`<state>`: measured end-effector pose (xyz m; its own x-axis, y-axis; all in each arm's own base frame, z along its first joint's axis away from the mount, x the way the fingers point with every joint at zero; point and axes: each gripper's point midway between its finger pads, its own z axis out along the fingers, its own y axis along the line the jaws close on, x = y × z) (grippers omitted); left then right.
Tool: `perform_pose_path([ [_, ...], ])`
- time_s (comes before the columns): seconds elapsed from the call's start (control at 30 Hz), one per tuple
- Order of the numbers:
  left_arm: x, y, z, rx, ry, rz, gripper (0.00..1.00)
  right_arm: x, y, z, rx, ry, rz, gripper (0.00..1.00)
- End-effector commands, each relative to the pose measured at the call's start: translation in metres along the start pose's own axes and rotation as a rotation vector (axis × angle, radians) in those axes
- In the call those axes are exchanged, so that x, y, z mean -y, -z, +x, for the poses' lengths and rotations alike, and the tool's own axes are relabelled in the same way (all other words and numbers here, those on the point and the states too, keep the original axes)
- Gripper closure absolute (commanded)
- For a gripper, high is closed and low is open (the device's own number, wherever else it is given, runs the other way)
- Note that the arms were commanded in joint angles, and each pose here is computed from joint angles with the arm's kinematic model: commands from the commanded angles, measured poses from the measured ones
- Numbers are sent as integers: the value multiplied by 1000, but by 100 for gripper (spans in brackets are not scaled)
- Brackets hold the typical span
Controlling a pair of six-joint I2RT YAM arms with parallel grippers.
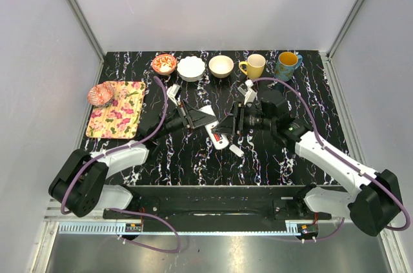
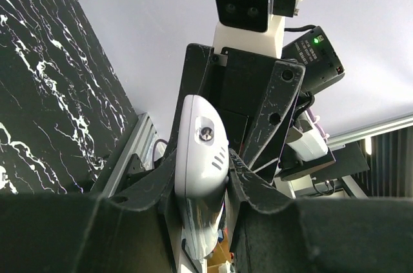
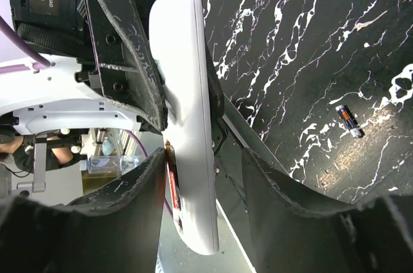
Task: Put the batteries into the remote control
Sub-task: Load the battery into the remote control.
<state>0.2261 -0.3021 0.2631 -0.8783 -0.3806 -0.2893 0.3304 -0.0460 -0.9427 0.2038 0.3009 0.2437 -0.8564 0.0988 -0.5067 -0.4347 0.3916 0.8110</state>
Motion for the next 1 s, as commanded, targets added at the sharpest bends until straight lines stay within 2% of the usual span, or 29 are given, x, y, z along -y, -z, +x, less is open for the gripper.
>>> perform_pose_path([
  [0.0,28,2,5,-22,-65,91,100,-9,-6,-14,33,-26,-55,45],
  [0.13,29,2,5,-22,-69,90,100,-14,-10,-8,-1,-64,-128,44],
  [0.33,30,1,4,-20,-70,94,100,-14,-16,1,-47,-94,-185,54],
  [0.47,32,-1,3,-20,-72,101,100,-15,-17,7,-80,-108,-213,48],
  [0.57,34,-2,2,-18,-72,108,100,-14,-17,9,-94,-109,-215,50],
  [0.67,33,-1,2,-17,-69,107,100,-10,-19,12,-105,-115,-208,62],
  [0.7,34,-1,2,-18,-70,109,100,-8,-20,13,-107,-118,-203,70],
  [0.97,38,1,2,-15,-75,120,100,0,-23,17,-118,-130,-192,92],
])
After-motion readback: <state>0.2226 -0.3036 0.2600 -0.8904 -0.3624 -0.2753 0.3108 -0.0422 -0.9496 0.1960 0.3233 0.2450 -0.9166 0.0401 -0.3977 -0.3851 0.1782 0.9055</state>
